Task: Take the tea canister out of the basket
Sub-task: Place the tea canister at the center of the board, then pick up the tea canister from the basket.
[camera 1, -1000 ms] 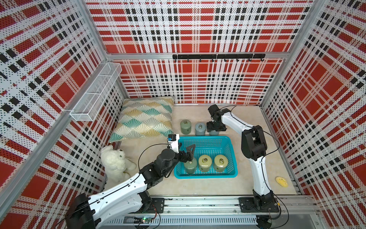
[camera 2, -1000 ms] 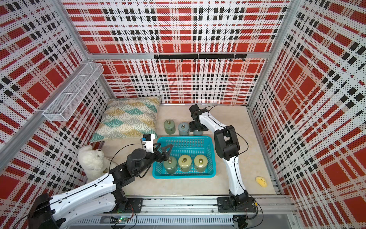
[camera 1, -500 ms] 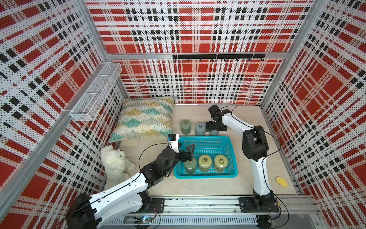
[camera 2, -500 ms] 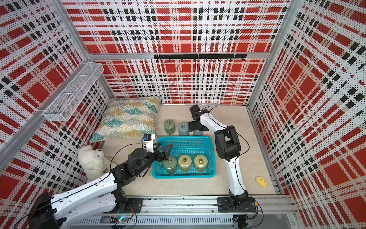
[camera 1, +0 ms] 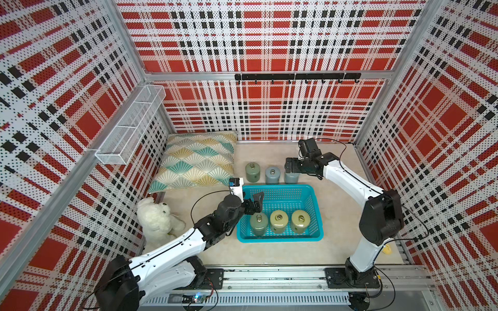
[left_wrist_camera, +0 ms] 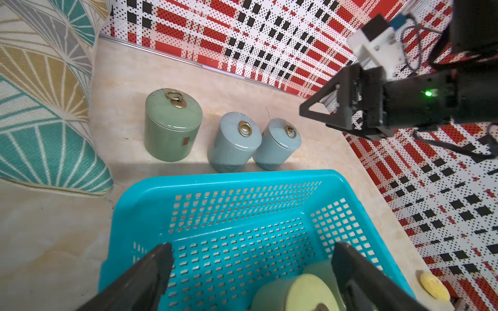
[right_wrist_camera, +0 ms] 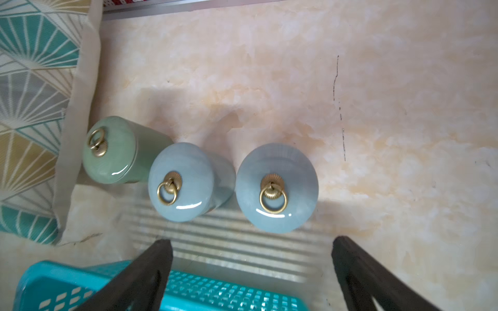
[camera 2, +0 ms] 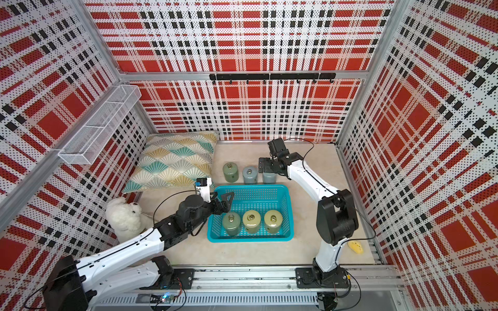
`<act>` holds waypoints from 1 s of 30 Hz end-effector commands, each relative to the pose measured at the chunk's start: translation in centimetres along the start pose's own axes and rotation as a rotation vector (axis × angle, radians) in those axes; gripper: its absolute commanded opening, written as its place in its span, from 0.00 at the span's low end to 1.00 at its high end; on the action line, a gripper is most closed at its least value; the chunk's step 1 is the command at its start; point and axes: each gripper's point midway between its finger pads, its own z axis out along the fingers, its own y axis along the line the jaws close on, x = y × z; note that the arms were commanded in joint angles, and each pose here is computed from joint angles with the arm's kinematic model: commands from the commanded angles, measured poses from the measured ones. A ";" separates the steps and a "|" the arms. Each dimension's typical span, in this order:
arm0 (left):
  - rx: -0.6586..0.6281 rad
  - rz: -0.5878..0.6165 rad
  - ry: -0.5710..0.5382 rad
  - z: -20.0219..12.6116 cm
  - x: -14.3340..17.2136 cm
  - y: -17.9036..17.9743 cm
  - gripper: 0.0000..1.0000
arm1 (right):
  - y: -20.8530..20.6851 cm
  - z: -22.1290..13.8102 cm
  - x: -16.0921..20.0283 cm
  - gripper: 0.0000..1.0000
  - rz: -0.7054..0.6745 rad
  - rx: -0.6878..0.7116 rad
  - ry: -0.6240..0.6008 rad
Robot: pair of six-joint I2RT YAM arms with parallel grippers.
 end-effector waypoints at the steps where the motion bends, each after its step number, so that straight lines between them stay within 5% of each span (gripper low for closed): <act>1: 0.006 -0.006 0.033 0.3 -0.5 -0.7 1.00 | 3.0 -2.7 -0.5 1.00 -0.032 -0.163 -0.106; 15: -0.099 0.095 0.291 0.2 2.9 -1.5 0.93 | 6.8 -10.9 5.5 1.00 -0.094 -0.440 -0.222; 30: -0.186 0.167 0.646 -2.5 9.8 -0.9 0.89 | 5.5 -13.8 9.0 1.00 -0.099 -0.488 -0.269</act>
